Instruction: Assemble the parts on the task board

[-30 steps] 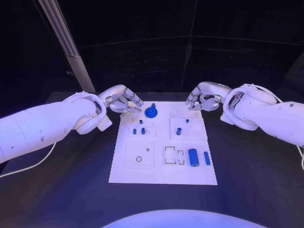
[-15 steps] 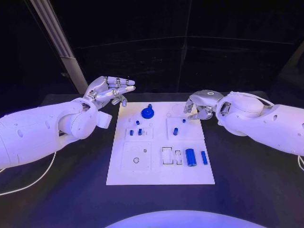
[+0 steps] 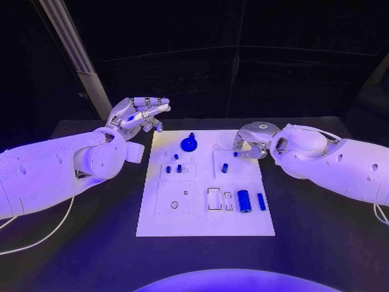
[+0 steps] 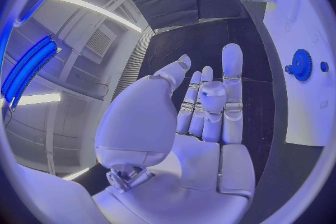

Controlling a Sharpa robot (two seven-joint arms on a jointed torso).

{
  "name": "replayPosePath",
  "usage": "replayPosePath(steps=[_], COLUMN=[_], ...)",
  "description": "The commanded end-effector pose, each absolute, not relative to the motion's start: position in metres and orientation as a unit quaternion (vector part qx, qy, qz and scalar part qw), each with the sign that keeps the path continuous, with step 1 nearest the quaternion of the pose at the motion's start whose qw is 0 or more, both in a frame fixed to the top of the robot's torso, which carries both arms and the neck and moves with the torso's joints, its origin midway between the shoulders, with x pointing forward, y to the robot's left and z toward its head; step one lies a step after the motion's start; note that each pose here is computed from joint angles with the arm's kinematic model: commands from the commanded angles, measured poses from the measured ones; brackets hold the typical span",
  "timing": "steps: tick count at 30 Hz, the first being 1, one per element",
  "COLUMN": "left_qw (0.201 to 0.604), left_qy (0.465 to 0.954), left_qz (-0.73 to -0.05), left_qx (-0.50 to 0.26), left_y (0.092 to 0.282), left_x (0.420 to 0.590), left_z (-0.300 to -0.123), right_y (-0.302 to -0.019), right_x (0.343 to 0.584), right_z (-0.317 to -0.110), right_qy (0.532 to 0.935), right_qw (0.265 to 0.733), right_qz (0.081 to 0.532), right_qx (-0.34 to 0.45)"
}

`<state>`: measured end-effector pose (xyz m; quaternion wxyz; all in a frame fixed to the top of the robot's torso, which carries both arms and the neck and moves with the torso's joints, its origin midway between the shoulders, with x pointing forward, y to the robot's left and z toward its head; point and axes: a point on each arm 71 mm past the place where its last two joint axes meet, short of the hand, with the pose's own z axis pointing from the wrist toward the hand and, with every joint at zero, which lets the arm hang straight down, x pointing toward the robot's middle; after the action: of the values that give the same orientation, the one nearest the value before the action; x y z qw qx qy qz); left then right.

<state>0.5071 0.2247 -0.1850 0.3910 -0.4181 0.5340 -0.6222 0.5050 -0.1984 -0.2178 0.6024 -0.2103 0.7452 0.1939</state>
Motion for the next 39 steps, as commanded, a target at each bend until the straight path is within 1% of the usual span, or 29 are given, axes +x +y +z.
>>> replayPosePath(steps=[1, 10, 17, 27, 34, 39], left_qw=[0.391, 0.387, 0.387, 0.386, 0.385, 0.385], left_qy=[0.522, 0.525, 0.526, 0.528, 0.529, 0.530], left_qz=[-0.627, -0.627, -0.625, -0.623, -0.622, -0.621], left_qx=[-0.425, -0.426, -0.428, -0.429, -0.430, -0.430], left_y=[0.225, 0.225, 0.226, 0.227, 0.227, 0.228], left_x=[0.507, 0.508, 0.508, 0.509, 0.509, 0.509], left_z=[-0.184, -0.185, -0.186, -0.186, -0.186, -0.187], right_y=[-0.196, -0.192, -0.189, -0.189, -0.188, -0.188], right_x=[0.505, 0.506, 0.506, 0.505, 0.506, 0.507], right_z=[-0.218, -0.221, -0.225, -0.229, -0.229, -0.227], right_qy=[0.744, 0.746, 0.754, 0.765, 0.762, 0.752], right_qw=[0.600, 0.596, 0.584, 0.573, 0.579, 0.593], right_qz=[0.195, 0.199, 0.201, 0.193, 0.183, 0.176], right_qx=[-0.220, -0.222, -0.224, -0.223, -0.226, -0.227])
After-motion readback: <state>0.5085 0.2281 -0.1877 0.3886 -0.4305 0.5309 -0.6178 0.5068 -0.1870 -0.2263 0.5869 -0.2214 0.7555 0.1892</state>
